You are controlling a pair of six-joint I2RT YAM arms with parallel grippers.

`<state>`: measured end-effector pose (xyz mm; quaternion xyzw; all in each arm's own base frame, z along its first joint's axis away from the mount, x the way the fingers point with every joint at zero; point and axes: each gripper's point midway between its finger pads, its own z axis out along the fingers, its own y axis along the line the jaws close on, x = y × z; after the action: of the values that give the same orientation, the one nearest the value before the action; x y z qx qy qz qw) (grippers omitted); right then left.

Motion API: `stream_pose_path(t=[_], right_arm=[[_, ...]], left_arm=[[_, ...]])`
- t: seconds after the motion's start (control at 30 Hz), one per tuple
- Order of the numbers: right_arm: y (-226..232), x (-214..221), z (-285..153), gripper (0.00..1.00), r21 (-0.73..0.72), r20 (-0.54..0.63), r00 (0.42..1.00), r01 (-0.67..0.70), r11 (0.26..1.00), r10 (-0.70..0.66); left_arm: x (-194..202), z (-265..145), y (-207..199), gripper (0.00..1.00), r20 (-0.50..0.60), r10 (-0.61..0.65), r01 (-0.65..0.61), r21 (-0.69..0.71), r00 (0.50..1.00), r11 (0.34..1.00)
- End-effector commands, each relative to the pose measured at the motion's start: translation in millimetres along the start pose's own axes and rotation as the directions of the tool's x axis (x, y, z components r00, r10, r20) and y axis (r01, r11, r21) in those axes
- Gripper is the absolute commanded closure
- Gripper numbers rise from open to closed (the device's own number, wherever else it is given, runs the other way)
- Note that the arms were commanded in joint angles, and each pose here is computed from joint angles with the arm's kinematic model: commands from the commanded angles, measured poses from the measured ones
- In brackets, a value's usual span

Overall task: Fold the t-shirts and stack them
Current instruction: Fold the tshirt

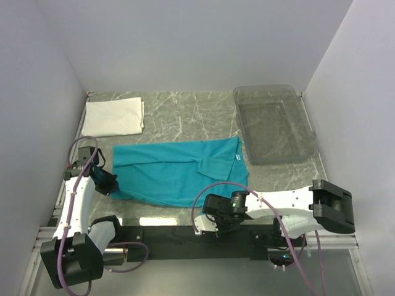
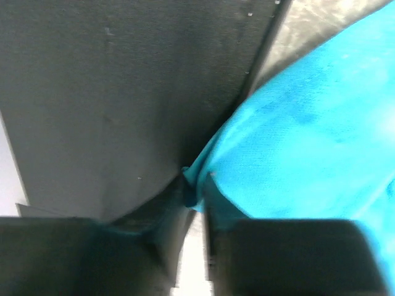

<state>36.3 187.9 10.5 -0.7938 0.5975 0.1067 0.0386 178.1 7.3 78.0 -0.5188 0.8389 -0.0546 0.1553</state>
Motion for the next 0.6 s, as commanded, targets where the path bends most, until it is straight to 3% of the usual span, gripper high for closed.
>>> stream_pose_path(t=[0.0, 0.03, 0.07, 0.17, 0.3, 0.43, 0.57], right_arm=[[1, 3, 4, 0.83, 0.005, -0.009, 1.0, -0.013, 1.0, 0.013], [1, 2, 2, 0.86, 0.007, -0.005, 1.0, -0.011, 1.0, 0.011], [1, 1, -1, 0.95, 0.009, 0.002, 1.0, -0.005, 1.0, 0.005], [2, -5, -13, 1.0, 0.011, 0.041, 0.999, 0.009, 1.0, -0.009], [-3, -8, -39, 1.0, -0.017, 0.102, 0.994, 0.034, 0.999, -0.032], [-32, -7, -76, 1.0, -0.026, 0.221, 0.972, -0.07, 0.997, 0.074], [-57, -2, -94, 1.0, 0.01, 0.262, 0.96, -0.108, 0.994, 0.102]], left_arm=[[-1, -2, -4, 0.99, 0.012, 0.017, -0.017, 0.032, 1.0, 0.999], [-1, -2, -4, 0.99, 0.012, 0.019, -0.019, 0.031, 1.0, 0.999], [-1, -1, -4, 0.99, 0.011, 0.017, -0.017, 0.03, 1.0, 0.999], [-2, -2, -5, 0.99, 0.013, 0.02, -0.02, 0.032, 1.0, 0.999], [-2, -2, -5, 1.0, 0.009, 0.023, -0.023, 0.026, 1.0, 0.999], [-3, -2, -6, 0.99, 0.007, 0.023, -0.023, 0.019, 1.0, 1.0], [-5, 0, -10, 0.99, -0.002, 0.022, -0.022, 0.022, 1.0, 1.0]])
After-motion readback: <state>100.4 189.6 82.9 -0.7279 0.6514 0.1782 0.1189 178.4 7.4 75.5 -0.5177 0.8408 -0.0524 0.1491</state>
